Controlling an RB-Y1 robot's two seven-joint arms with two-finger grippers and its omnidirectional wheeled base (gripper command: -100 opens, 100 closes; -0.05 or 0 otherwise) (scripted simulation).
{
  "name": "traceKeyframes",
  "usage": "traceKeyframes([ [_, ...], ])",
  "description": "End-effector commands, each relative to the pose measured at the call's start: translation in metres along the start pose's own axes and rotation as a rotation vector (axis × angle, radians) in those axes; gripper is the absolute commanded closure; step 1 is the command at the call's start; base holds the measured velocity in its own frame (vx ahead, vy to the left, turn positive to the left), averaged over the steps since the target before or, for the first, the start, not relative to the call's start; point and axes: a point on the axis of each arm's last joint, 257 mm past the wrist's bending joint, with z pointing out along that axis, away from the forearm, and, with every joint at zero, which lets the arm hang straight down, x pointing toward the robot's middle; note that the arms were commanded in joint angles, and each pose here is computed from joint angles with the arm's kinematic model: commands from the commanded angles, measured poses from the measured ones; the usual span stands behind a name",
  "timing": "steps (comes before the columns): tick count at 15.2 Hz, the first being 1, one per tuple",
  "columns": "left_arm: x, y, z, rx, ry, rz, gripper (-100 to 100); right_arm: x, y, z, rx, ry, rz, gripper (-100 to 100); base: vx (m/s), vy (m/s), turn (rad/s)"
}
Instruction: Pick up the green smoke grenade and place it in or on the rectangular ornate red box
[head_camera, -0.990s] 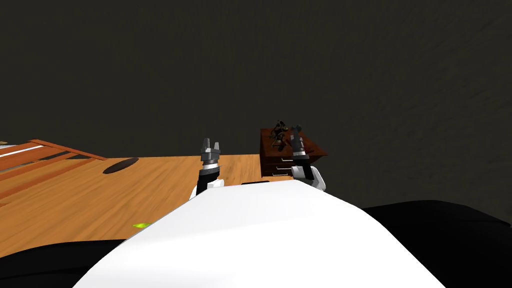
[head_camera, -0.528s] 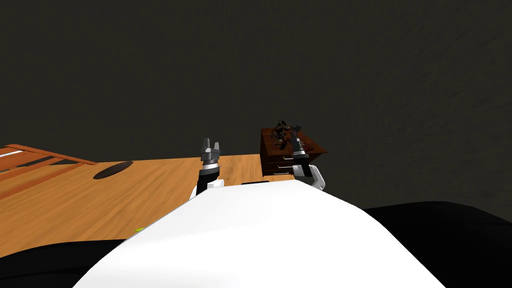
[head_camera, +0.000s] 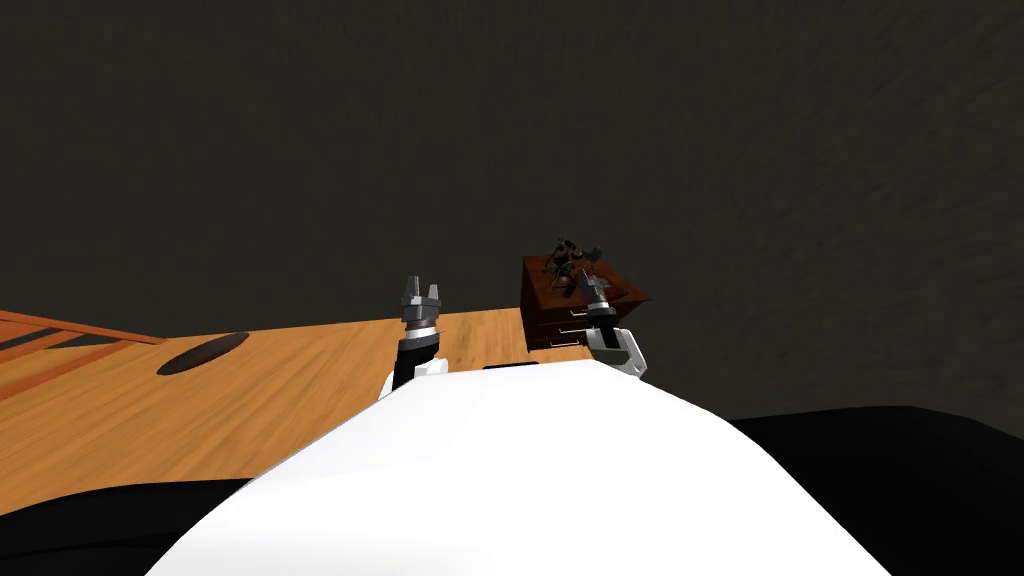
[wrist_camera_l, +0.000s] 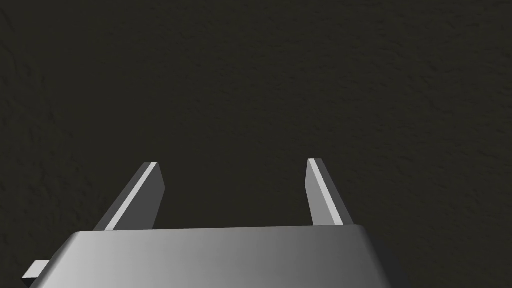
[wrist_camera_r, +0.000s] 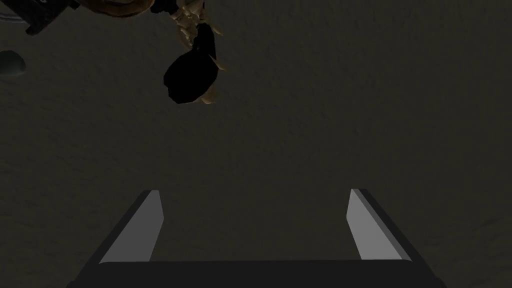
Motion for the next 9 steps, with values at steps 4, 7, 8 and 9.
traceKeyframes([
  [4, 0.000, 0.000, 0.000, 0.000, 0.000, 0.000, 0, 0.011, -0.031, -0.001, 0.056, 0.029, -0.166, -100, 0.011, 0.106, -0.068],
  [7, 0.000, 0.000, 0.000, 0.000, 0.000, 0.000, 0, 0.019, -0.058, -0.004, 0.102, 0.057, -0.280, -100, 0.015, 0.074, -0.067],
  [8, 0.000, 0.000, 0.000, 0.000, 0.000, 0.000, 0, 0.019, -0.058, -0.004, 0.101, 0.057, -0.285, -100, 0.030, 0.082, -0.058],
  [9, 0.000, 0.000, 0.000, 0.000, 0.000, 0.000, 0, 0.023, -0.070, -0.005, 0.123, 0.072, -0.335, -100, 0.033, 0.090, -0.064],
])
